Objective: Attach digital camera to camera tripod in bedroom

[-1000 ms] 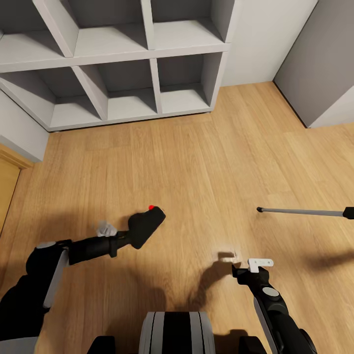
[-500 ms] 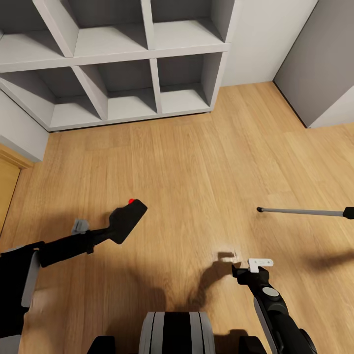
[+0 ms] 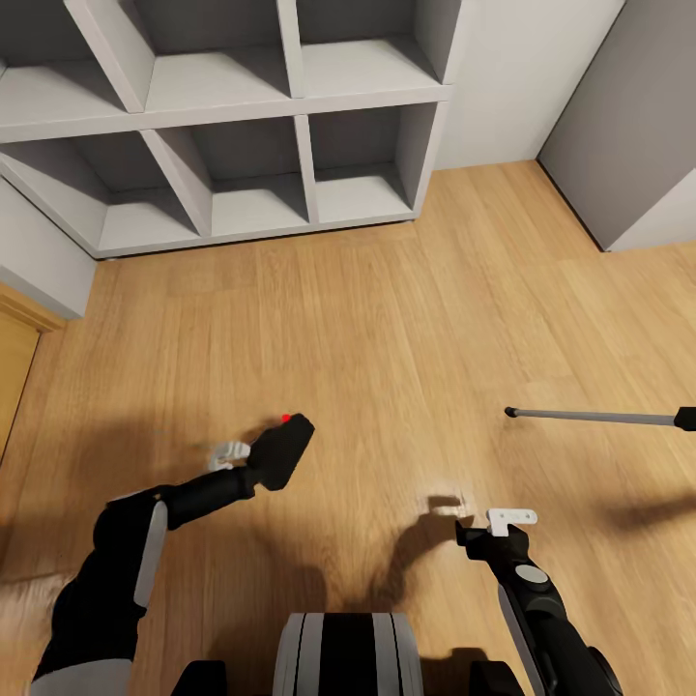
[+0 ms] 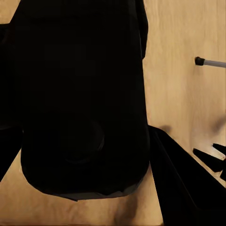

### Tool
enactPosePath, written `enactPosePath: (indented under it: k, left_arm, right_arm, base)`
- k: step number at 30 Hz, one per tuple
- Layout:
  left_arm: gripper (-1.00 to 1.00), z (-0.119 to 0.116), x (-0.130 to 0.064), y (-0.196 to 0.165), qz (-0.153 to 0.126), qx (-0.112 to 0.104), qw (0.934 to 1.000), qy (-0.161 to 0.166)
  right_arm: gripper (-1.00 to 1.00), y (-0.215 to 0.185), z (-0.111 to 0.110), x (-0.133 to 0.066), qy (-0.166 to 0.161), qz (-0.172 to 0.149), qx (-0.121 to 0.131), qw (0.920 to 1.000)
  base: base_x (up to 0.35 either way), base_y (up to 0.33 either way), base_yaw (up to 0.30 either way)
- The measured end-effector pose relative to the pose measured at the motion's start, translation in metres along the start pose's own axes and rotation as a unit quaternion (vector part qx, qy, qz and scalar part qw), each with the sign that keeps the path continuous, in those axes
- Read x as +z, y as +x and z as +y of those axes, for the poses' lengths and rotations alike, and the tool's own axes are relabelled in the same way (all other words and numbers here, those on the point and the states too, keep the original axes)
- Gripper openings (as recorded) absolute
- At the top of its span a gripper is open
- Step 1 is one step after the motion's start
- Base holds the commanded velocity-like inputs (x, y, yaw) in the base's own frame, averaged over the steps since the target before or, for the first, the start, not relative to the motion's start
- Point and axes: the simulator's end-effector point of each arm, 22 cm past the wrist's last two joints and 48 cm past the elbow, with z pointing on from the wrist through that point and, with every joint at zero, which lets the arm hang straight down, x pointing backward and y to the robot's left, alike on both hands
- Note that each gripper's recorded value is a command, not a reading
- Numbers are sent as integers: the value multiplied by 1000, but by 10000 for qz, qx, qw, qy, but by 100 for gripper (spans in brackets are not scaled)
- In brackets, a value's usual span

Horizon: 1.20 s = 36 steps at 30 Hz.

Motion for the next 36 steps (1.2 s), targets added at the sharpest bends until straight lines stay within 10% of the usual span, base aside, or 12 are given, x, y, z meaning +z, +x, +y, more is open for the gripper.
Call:
enactPosePath:
  k: [10, 36]
  left_arm:
    - [-100, -29, 46, 39, 527, 240, 9982, -164]
    - [-100, -46, 55, 41, 607, 610, 9957, -343]
  right_arm:
    - [100, 0, 0, 0, 2, -2, -1, 10000]
    - [100, -8, 9, -6, -97, -88, -45, 9999]
  base:
    - [0, 0, 0]
    - [0, 0, 0]
